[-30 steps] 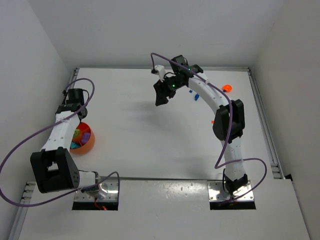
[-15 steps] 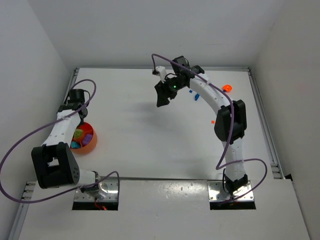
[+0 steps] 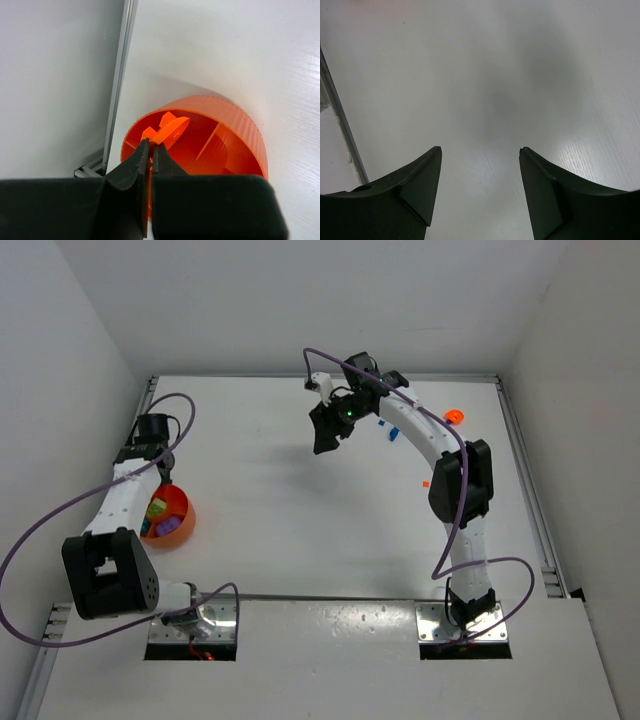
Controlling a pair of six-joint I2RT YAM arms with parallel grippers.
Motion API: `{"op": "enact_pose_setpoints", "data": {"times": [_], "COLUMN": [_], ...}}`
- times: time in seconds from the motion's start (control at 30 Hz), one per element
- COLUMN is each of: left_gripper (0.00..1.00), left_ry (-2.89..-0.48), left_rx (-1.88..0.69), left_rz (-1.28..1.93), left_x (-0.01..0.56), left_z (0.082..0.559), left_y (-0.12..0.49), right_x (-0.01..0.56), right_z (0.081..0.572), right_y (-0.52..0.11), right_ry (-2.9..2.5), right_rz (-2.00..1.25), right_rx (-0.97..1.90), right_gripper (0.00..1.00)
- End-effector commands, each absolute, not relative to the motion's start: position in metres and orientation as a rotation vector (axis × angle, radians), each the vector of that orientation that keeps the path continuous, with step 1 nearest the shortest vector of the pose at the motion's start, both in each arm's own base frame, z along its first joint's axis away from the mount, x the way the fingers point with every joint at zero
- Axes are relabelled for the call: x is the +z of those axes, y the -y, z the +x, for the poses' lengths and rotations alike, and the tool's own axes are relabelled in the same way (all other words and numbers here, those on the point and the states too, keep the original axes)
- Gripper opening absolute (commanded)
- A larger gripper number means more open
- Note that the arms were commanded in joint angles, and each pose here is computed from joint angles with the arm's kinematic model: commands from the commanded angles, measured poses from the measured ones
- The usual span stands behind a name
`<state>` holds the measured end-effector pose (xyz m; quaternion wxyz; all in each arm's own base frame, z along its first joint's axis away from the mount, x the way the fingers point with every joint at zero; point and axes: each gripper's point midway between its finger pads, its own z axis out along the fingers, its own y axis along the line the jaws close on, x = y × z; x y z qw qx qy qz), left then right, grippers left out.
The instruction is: Sort the legos into containers by color
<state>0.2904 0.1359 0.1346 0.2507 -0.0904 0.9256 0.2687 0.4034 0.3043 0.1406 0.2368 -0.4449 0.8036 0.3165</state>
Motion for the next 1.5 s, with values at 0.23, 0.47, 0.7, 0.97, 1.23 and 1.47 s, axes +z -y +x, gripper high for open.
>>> {"op": "enact_pose_setpoints", "data": {"times": [0.23, 0.47, 0.7, 0.97, 1.23, 1.47], "left_gripper": [0.00, 0.00, 0.26, 0.57, 0.65, 0.73], "left_ry": [-2.425, -2.444, -2.486, -2.486, -2.276, -2.196], "left_rx": [0.753, 0.795, 0.773, 0.763, 0.588, 0.360], "left_rz": [-0.238, -0.234, -0.214, -0.198, -0.089, 0.244], "left_x": [0.163, 0.156, 0.150, 0.158, 0.271, 0.316], "left_z": [0.297, 0.285, 0.279, 0.279, 0.350, 0.409], "left_y": [-0.139, -0.142, -0.137, -0.136, -0.108, 0.011], "right_x": [0.167, 0.171, 0.167, 0.169, 0.172, 0.147], "right_z": [0.407, 0.407, 0.408, 0.417, 0.480, 0.545], "right_y": [-0.304, -0.306, -0.306, -0.298, -0.234, -0.103], "right_ry": [-2.112, -2.106, -2.115, -2.137, -2.271, -2.388], "right_rz": [-1.222, -1.215, -1.215, -1.183, -0.827, -0.468], "right_rx": [0.847, 0.860, 0.863, 0.804, 0.632, 0.318], "right_gripper": [0.64, 0.64, 0.64, 0.64, 0.64, 0.63]}}
